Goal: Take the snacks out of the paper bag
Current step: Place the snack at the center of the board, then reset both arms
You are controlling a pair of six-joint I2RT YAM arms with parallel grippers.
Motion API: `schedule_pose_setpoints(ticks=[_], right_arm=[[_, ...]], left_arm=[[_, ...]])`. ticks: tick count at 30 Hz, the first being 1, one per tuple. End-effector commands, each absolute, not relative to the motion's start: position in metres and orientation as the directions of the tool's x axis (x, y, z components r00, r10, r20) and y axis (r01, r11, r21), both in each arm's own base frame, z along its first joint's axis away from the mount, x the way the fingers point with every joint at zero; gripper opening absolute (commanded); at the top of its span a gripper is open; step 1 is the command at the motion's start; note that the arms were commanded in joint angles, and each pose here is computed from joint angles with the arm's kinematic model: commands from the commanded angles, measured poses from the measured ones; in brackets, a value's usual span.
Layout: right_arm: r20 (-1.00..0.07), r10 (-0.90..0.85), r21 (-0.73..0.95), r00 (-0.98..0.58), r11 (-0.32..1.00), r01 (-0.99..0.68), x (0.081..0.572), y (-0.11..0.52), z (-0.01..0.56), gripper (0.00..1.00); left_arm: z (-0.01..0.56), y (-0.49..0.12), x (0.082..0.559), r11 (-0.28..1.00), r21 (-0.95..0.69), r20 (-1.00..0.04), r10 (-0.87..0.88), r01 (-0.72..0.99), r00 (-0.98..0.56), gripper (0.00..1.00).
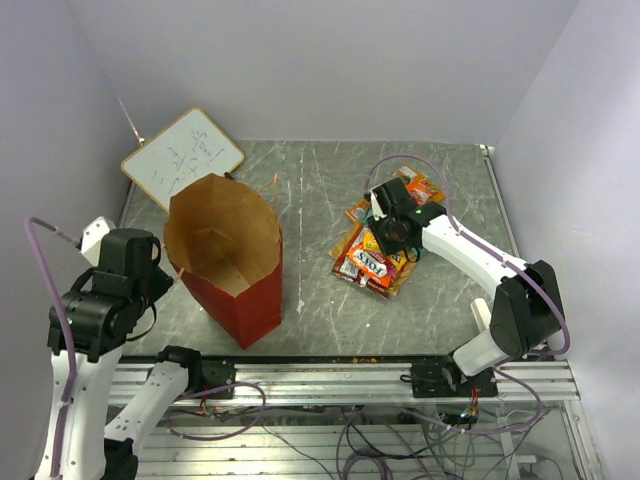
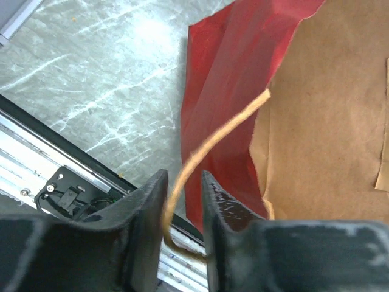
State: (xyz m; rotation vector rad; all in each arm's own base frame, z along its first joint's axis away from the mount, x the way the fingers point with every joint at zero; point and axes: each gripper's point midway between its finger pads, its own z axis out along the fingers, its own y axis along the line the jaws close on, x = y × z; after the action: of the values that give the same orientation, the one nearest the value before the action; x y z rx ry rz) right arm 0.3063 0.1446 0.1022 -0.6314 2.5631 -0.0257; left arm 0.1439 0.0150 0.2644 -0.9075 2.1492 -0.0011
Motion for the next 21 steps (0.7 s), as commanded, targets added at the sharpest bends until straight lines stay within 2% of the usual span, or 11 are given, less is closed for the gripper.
schedule_pose_setpoints(ticks=[1,7,9,10,11,12,13,18,21], right_arm=[[-0.512,-0.411,-0.137,-0.754,0.906,-0.401,0.314,0.147,0.111,0.36],[-0.583,-0.372,-0.11,-0.723,0.917,-0.383,0.32,0.153,0.139,0.62],[-0.63,-0.346,-0.09,-0.696,0.922,-0.378,0.324,0.157,0.158,0.72],[-0.657,-0.327,-0.078,-0.679,0.926,-0.37,0.326,0.159,0.169,0.8],[-0.684,-0.304,-0.065,-0.663,0.931,-0.359,0.329,0.162,0.18,0.96],[-0.716,-0.266,-0.043,-0.646,0.94,-0.34,0.333,0.164,0.196,1.0],[-0.736,-0.233,-0.022,-0.636,0.947,-0.321,0.335,0.166,0.209,1.0],[-0.767,-0.158,0.002,-0.622,0.969,-0.249,0.337,0.16,0.271,1.0],[-0.814,-0.119,0.0,-0.568,0.979,-0.206,0.336,0.15,0.307,1.0]], left_arm=[[0.287,0.031,0.133,0.699,-0.323,-0.711,-0.624,-0.638,-0.324,0.43],[0.318,0.038,0.129,0.693,-0.37,-0.748,-0.617,-0.619,-0.244,0.6],[0.33,0.04,0.129,0.697,-0.381,-0.763,-0.608,-0.607,-0.22,0.72],[0.337,0.041,0.13,0.704,-0.38,-0.772,-0.599,-0.599,-0.214,0.81],[0.343,0.042,0.131,0.714,-0.378,-0.782,-0.587,-0.59,-0.21,0.91],[0.349,0.043,0.132,0.717,-0.373,-0.789,-0.579,-0.589,-0.205,0.96],[0.355,0.045,0.132,0.719,-0.372,-0.796,-0.572,-0.587,-0.197,1.0],[0.396,0.054,0.139,0.738,-0.358,-0.846,-0.516,-0.572,-0.136,1.0],[0.434,0.049,0.153,0.796,-0.363,-0.882,-0.461,-0.484,-0.097,0.96]])
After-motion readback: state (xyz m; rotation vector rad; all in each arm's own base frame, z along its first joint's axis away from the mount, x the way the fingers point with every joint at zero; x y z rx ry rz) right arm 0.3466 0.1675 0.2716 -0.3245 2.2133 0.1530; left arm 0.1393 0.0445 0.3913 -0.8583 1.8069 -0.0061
